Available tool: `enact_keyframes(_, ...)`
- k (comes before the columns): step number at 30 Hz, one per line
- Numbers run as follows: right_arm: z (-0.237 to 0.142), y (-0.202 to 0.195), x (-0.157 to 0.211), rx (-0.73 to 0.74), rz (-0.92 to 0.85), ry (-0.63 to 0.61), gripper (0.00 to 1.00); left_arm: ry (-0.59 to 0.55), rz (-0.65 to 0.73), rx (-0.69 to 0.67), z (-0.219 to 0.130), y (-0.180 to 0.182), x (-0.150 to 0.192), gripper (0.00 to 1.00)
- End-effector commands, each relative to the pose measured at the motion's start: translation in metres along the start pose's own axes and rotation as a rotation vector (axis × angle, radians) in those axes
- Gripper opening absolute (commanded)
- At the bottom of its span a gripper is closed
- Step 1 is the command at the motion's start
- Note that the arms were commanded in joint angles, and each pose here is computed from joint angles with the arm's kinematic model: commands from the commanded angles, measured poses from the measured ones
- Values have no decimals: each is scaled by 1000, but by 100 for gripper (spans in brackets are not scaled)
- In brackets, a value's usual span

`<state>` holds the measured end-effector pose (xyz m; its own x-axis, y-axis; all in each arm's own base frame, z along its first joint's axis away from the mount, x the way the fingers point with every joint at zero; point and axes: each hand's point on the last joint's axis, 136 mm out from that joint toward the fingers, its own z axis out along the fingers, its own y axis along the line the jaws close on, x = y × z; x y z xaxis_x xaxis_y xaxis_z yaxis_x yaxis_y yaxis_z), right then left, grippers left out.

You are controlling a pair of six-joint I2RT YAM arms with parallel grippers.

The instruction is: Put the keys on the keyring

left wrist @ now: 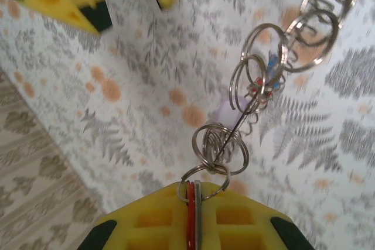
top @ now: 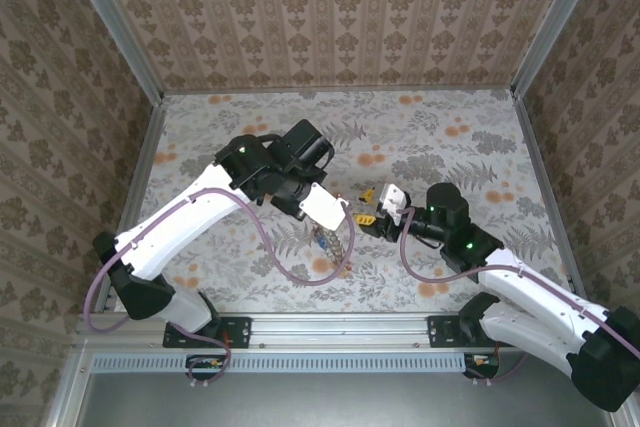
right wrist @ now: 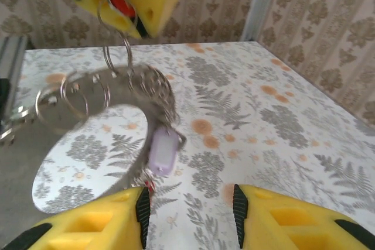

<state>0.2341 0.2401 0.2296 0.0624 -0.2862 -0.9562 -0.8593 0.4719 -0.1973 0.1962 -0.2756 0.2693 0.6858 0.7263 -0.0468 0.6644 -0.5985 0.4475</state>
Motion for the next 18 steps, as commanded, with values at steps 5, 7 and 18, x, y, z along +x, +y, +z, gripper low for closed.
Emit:
enact_keyframes(5,-23,-61,22,401,29,54,74,352,239,-27,-20,20,51,0)
enact_keyframes(7,-34,-76,24,506,61,49,99,439,297,-43,-22,29,61,0)
enact_keyframes(18,-53,-78,22,553,65,46,99,477,356,-74,-4,48,63,0)
